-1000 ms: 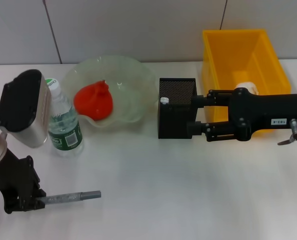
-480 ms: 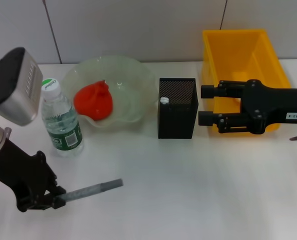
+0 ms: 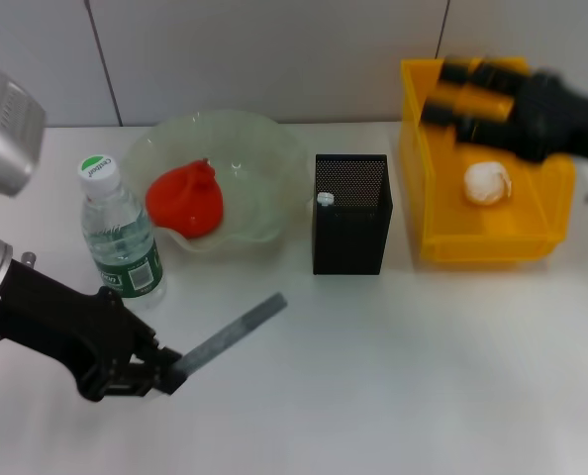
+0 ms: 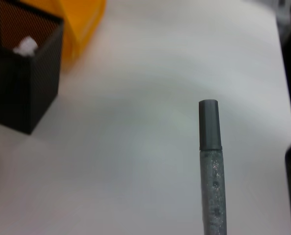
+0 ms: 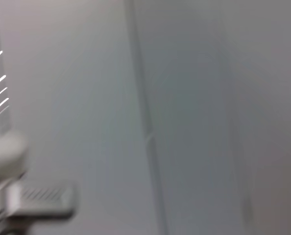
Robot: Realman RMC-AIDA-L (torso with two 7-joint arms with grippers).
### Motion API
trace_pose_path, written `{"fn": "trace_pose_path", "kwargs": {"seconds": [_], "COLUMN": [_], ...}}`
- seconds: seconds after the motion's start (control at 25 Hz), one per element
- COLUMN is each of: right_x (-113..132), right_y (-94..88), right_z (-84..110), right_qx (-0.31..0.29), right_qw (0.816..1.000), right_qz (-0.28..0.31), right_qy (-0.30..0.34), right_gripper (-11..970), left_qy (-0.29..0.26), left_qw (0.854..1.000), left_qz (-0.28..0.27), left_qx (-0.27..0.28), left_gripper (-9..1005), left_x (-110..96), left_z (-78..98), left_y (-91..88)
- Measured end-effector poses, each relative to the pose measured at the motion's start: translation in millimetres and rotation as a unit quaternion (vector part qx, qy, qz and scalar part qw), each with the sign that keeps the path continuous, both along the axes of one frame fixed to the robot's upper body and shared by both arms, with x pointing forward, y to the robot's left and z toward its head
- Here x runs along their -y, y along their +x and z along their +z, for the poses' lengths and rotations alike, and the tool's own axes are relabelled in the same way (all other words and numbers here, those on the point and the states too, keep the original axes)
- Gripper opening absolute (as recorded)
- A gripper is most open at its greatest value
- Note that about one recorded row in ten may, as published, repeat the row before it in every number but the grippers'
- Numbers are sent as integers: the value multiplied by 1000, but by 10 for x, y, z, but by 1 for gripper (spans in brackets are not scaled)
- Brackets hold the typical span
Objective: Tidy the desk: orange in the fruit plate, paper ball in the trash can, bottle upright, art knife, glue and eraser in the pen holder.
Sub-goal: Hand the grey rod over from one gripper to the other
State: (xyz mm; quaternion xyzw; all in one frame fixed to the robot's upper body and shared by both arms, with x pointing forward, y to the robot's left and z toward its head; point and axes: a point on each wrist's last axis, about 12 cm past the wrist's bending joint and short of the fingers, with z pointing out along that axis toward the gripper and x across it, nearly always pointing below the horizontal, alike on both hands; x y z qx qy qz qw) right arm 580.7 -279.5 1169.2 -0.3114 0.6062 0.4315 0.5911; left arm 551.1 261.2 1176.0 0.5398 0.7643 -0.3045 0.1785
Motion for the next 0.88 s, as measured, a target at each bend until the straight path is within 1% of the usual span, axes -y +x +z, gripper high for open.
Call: {"fn": "trace_pose_path", "kwargs": {"seconds": [0.04, 0.08, 0.12, 0.16, 0.2, 0.24, 0.28, 0.32, 0.36, 0.4, 0.44, 0.56, 0.6, 0.64, 0.68, 0.72, 0.76, 0.8, 0.84, 0.88], "right_x": [0, 32, 32, 33, 54, 54, 88, 88, 96, 105, 105, 96, 69, 69, 24, 24, -2, -47, -47, -86], "right_y": [0, 38, 38, 59, 91, 91, 120, 120, 128, 139, 139, 151, 182, 182, 224, 224, 245, 262, 262, 257], "right_z": [0, 7, 7, 3, -6, -6, -4, -4, -1, 19, 19, 65, 104, 104, 129, 129, 132, 114, 114, 68], "right_qx": [0, 18, 18, 28, 44, 44, 60, 60, 68, 93, 93, 127, 143, 143, 160, 160, 176, 207, 207, 253], "right_qw": [1000, 999, 999, 998, 995, 995, 992, 992, 990, 987, 987, 983, 982, 982, 979, 979, 975, 966, 966, 950], "right_qz": [0, -34, -34, -50, -81, -81, -109, -109, -116, -125, -125, -130, -127, -127, -123, -123, -123, -122, -122, -120], "right_qy": [0, 16, 16, 22, 31, 31, 34, 34, 32, 25, 25, 17, -3, -3, -40, -40, -63, -98, -98, -137], "right_gripper": [755, 755, 755, 755, 755, 755, 755, 755, 755, 755, 754, 754, 754, 754, 754, 754, 754, 754, 753, 753], "left_qy": [-13, -22, -32, -45, -51, -58, -63, -63, -74, -83, -83, -103, -114, -114, -117, -122, -124, -131, -131, -137], "left_qw": [1000, 1000, 999, 998, 997, 996, 995, 995, 994, 992, 992, 988, 985, 985, 984, 983, 981, 979, 979, 977], "left_qz": [11, 19, 29, 42, 47, 54, 58, 58, 65, 72, 72, 86, 94, 94, 96, 103, 108, 116, 116, 120], "left_qx": [-7, -11, -18, -28, -34, -42, -47, -47, -55, -61, -61, -77, -86, -86, -89, -96, -100, -108, -108, -113], "left_gripper": [154, 154, 154, 154, 155, 155, 155, 155, 155, 155, 155, 155, 155, 155, 155, 155, 155, 154, 154, 154], "left_x": [-11, -19, -30, -35, -36, -33, -27, -27, -13, -7, -7, 4, 10, 10, 12, 13, 15, 23, 23, 32], "left_z": [-7, -13, -22, -36, -42, -51, -56, -56, -62, -63, -63, -62, -62, -62, -60, -54, -50, -38, -38, -27], "left_y": [1, 3, 6, 9, 9, 9, 9, 9, 10, 8, 8, 1, 1, 1, 2, 3, 4, 8, 8, 10]}}
